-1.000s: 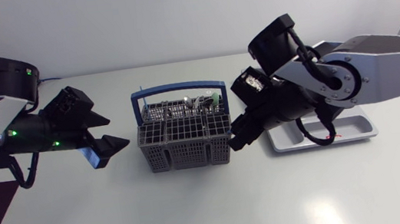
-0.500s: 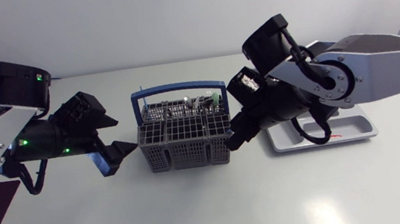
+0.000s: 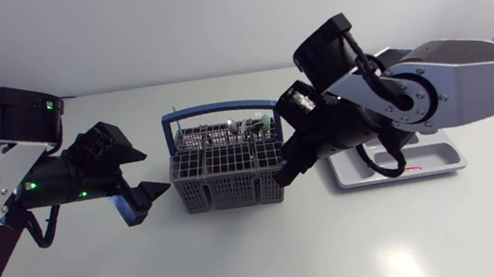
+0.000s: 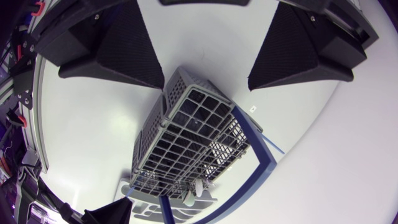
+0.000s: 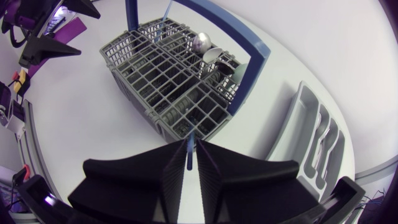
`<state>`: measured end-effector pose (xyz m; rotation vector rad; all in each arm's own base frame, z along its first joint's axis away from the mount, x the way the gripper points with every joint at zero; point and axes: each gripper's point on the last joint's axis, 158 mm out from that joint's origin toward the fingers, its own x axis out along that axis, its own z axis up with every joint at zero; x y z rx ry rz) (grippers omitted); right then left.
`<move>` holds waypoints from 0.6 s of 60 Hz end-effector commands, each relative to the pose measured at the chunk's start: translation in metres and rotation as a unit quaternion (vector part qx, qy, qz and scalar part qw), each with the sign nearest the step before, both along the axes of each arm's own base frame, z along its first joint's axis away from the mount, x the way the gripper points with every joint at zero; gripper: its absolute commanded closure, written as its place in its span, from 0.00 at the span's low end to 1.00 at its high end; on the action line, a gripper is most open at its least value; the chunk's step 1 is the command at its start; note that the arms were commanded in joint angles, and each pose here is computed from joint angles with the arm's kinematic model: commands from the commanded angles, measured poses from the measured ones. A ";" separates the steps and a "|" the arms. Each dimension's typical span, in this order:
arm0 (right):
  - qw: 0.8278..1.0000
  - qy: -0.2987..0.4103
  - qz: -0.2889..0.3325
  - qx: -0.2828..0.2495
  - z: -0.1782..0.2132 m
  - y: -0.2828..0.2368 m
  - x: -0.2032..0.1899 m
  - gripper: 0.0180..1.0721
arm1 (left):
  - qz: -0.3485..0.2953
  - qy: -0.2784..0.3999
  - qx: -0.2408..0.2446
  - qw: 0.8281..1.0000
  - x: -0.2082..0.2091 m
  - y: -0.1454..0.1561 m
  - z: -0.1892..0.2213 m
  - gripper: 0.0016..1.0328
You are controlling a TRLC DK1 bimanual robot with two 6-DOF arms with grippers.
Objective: Unload the cutlery basket into the drawer organizer.
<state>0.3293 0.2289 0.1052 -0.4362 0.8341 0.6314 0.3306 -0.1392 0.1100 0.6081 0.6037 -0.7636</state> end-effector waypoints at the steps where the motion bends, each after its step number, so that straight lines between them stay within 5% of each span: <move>1: 1.000 -0.015 -0.001 0.007 0.015 -0.001 0.000 0.80 | -0.005 -0.003 0.010 1.000 -0.004 0.003 -0.007 0.05; 11: 0.999 -0.023 -0.011 0.024 0.021 -0.015 -0.014 0.34 | -0.002 -0.005 0.009 1.000 -0.005 0.005 -0.010 0.05; 16: 0.998 -0.035 -0.012 0.043 0.022 -0.026 -0.020 0.22 | -0.001 -0.009 0.008 1.000 -0.005 0.006 -0.014 0.05; 36: 0.990 -0.078 0.039 0.113 0.000 -0.049 -0.043 0.21 | 0.002 -0.021 0.001 1.000 0.000 0.004 -0.020 0.05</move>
